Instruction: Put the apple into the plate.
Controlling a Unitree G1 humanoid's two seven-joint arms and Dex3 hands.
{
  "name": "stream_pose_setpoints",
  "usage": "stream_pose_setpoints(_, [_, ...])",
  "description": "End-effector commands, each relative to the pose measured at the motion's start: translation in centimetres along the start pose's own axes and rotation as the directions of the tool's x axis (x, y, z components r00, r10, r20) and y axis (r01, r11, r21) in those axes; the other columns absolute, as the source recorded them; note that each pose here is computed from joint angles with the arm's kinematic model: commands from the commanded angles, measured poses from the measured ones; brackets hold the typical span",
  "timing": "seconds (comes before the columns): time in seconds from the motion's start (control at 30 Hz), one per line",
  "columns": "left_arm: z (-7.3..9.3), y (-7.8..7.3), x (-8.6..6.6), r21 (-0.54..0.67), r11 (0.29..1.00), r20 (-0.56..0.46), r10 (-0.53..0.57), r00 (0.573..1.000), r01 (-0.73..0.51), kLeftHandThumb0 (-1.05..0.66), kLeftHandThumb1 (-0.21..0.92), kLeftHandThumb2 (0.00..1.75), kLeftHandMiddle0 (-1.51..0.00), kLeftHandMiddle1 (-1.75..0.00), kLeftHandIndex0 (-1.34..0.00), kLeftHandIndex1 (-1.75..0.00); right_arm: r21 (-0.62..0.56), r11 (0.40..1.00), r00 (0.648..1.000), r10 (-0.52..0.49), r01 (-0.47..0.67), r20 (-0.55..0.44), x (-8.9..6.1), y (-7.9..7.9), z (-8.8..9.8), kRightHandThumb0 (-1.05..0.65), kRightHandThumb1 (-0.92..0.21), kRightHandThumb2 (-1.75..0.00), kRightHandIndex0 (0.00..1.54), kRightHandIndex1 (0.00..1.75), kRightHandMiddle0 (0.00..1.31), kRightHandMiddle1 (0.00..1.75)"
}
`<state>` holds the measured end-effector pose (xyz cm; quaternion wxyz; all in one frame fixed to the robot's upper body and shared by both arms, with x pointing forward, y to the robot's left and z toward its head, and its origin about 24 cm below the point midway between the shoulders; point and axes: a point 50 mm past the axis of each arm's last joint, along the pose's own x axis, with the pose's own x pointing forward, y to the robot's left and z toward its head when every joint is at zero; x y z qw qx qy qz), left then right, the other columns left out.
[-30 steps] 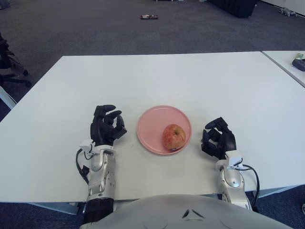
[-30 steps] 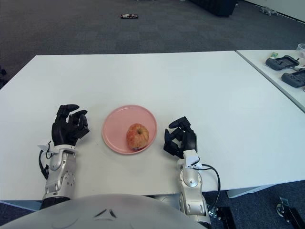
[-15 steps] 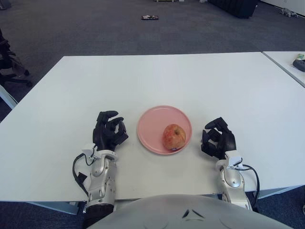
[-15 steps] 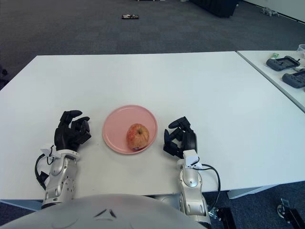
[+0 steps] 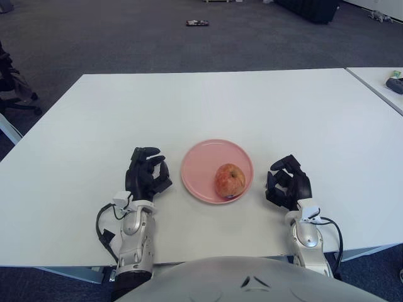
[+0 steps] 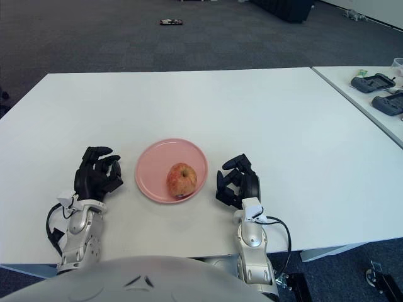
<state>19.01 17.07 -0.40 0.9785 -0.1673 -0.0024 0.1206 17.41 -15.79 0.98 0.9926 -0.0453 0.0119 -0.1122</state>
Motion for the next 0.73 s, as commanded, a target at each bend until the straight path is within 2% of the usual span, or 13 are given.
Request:
stream_pose_setpoints(0.0, [-1.73, 0.31, -0.97, -0.003, 1.0, -0.105, 0.03, 0.994, -0.031, -0.01, 0.43, 1.16, -0.53, -1.61, -0.39, -1.75, -0.002, 1.0, 1.0, 0.003, -0.003, 0.01, 0.12, 0.1, 0.3, -0.43, -0.48, -1.12, 0.81, 1.59, 0.48, 1.75])
stream_pose_setpoints(0.37, [-2.05, 0.24, -1.19, 0.036, 0.999, -0.13, 0.039, 0.991, -0.035, -0.01, 0.37, 1.22, -0.54, -1.62, -0.44, -1.75, 0.005, 1.0, 1.0, 0.005, -0.005, 0.012, 0.14, 0.16, 0.28, -0.43, -0.48, -1.12, 0.81, 1.57, 0.48, 1.75])
stream_pose_setpoints(0.7, [-2.17, 0.14, -1.35, 0.056, 0.998, -0.12, 0.019, 0.993, -0.012, -0.01, 0.44, 1.13, -0.52, -1.6, -0.39, -1.75, -0.001, 1.0, 1.0, 0.001, -0.001, 0.005, 0.11, 0.19, 0.24, -0.43, -0.48, -1.12, 0.8, 1.56, 0.48, 1.75])
